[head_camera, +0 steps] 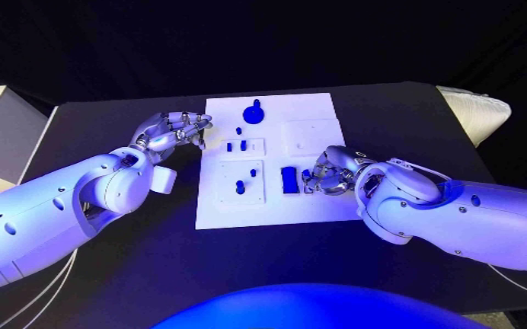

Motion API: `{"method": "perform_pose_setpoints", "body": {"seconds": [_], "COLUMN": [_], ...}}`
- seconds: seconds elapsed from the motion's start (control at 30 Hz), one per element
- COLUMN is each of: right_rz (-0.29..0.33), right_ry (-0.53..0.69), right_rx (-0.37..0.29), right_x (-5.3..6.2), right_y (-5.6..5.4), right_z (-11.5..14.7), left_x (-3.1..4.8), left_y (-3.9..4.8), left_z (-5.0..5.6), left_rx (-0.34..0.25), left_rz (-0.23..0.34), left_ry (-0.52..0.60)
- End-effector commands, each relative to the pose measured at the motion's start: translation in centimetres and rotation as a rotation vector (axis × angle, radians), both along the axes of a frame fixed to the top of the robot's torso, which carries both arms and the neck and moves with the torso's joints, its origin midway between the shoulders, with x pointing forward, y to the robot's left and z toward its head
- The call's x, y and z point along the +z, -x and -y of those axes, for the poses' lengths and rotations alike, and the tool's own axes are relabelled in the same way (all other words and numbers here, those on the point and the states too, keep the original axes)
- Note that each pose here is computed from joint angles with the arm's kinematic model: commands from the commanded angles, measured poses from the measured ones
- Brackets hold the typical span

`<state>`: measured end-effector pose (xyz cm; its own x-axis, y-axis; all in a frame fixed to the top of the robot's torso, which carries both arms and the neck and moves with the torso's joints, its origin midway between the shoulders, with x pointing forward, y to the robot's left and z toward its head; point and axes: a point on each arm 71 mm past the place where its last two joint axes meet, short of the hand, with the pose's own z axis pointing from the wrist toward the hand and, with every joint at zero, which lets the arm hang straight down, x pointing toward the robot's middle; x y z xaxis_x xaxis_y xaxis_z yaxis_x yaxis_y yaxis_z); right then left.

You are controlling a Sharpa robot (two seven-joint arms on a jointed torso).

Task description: Assemble the parts on the task board

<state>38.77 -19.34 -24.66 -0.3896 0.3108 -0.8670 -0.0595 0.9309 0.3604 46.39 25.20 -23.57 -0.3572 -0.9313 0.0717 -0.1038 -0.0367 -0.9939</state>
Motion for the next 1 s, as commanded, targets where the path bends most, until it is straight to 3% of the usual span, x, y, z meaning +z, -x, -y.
{"method": "perform_pose_setpoints", "body": {"seconds": [0.03,0.73,1.0], "right_rz": [-0.006,-0.035,0.007], "right_ry": [0.016,0.034,-0.003], "right_rx": [0.026,0.037,0.004], "right_x": [-0.01,-0.28,-0.04], "right_y": [0.22,0.29,-0.01], "right_z": [-0.28,-0.23,0.01], "left_x": [0.11,0.10,0.08], "left_y": [0.04,0.03,0.01], "left_z": [0.18,0.17,0.18], "left_rx": [-0.012,-0.009,-0.007], "left_rz": [0.004,0.004,0.003], "left_ry": [0.012,0.011,0.010]}}
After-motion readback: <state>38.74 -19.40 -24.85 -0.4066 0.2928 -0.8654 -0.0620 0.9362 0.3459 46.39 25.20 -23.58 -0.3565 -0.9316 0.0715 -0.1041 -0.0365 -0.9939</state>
